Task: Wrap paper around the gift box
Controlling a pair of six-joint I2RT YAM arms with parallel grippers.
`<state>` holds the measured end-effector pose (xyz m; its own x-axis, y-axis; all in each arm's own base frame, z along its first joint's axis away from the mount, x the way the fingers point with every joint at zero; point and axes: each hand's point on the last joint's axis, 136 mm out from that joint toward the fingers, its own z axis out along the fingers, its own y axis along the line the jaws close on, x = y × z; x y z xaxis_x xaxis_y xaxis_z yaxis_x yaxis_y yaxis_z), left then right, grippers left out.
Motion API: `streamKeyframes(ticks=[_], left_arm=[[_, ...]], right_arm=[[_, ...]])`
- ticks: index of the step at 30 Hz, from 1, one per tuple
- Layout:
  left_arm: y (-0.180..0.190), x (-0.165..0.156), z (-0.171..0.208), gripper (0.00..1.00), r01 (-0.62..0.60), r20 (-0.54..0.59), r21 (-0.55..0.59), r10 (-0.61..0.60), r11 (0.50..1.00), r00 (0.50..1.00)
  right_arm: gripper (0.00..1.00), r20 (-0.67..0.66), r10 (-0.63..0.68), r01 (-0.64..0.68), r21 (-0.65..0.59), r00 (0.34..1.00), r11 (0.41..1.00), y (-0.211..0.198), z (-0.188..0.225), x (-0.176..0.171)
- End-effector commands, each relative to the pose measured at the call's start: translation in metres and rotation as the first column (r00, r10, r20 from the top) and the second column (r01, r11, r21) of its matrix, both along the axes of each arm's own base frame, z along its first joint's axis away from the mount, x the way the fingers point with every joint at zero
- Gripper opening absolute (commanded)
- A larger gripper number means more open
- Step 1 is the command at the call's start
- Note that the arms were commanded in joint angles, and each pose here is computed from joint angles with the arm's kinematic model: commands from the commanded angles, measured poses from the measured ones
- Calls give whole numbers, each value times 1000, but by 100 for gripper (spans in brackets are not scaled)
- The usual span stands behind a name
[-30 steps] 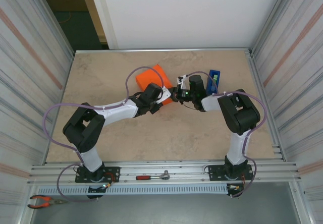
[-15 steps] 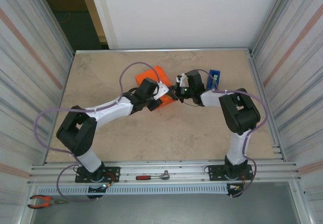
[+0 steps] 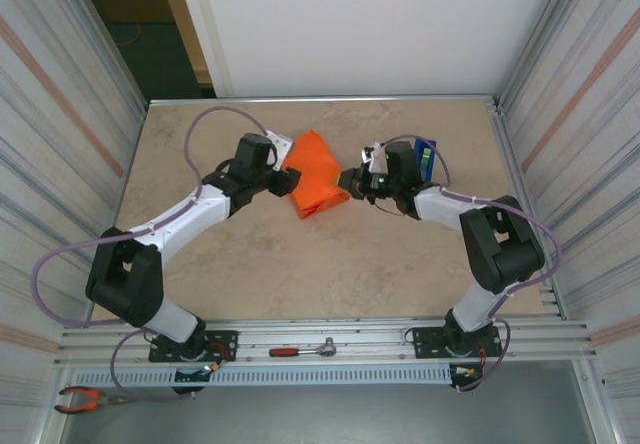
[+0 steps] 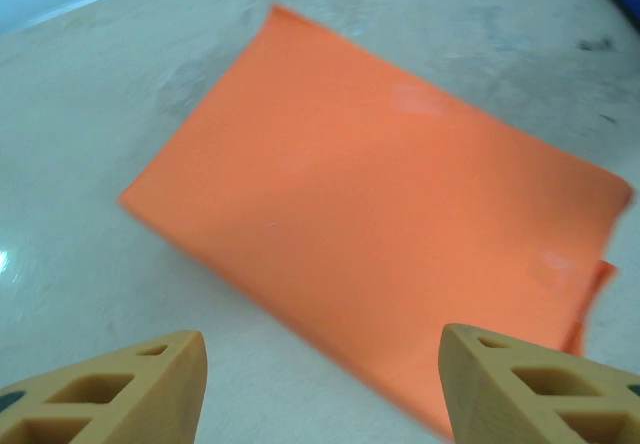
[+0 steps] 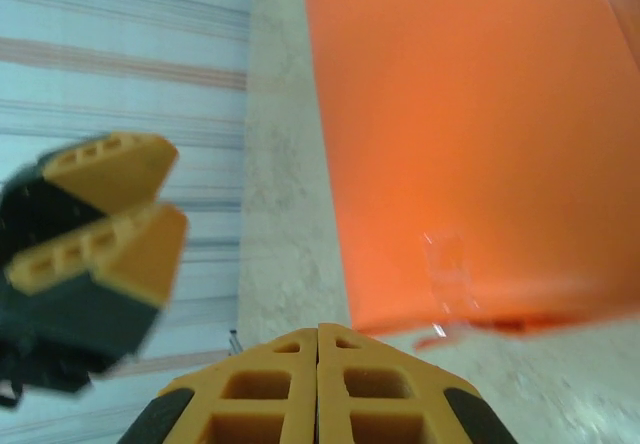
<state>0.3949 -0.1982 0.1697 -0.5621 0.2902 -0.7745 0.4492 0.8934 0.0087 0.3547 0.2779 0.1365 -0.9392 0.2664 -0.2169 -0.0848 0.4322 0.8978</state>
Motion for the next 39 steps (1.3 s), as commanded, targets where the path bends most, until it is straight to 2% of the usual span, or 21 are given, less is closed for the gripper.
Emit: streamKeyframes(ticks=[1, 5, 9, 15, 20, 25, 28, 32, 36, 39], left_arm=[[25, 6, 1, 66, -149, -90, -164, 136, 975, 987], [49, 17, -11, 72, -264, -211, -292, 207, 919, 955], [55, 29, -26, 75, -332, -327, -377, 212, 865, 921], [48, 43, -44, 76, -346, -411, -381, 178, 857, 894], [44, 56, -56, 77, -389, -458, -398, 187, 831, 869], [46, 69, -67, 78, -487, -526, -423, 231, 764, 819], [44, 72, -72, 78, -533, -568, -444, 234, 721, 789], [43, 78, -81, 80, -591, -599, -472, 253, 654, 760], [39, 90, -85, 81, -597, -602, -480, 253, 643, 757], [34, 97, -88, 82, -595, -617, -481, 234, 644, 751]], right_arm=[[4, -11, 15, -16, -74, 1000, 997, -3, -22, -26], [1, -51, 33, -39, -124, 998, 992, 3, -52, -44], [0, -65, 43, -51, -122, 997, 991, 18, -67, -42], [0, -64, 48, -55, -118, 997, 992, 33, -70, -22], [0, -66, 53, -60, -111, 996, 992, 40, -69, -5], [0, -71, 77, -83, -86, 994, 993, 39, -60, -13], [0, -46, 52, -56, -81, 998, 995, 20, -42, -17], [1, 11, -23, 24, -111, 1000, 994, -14, -12, 2], [38, 35, -97, 101, -136, 995, 986, -39, 4, 41], [49, 26, -128, 131, -142, 991, 981, -43, 0, 72]])
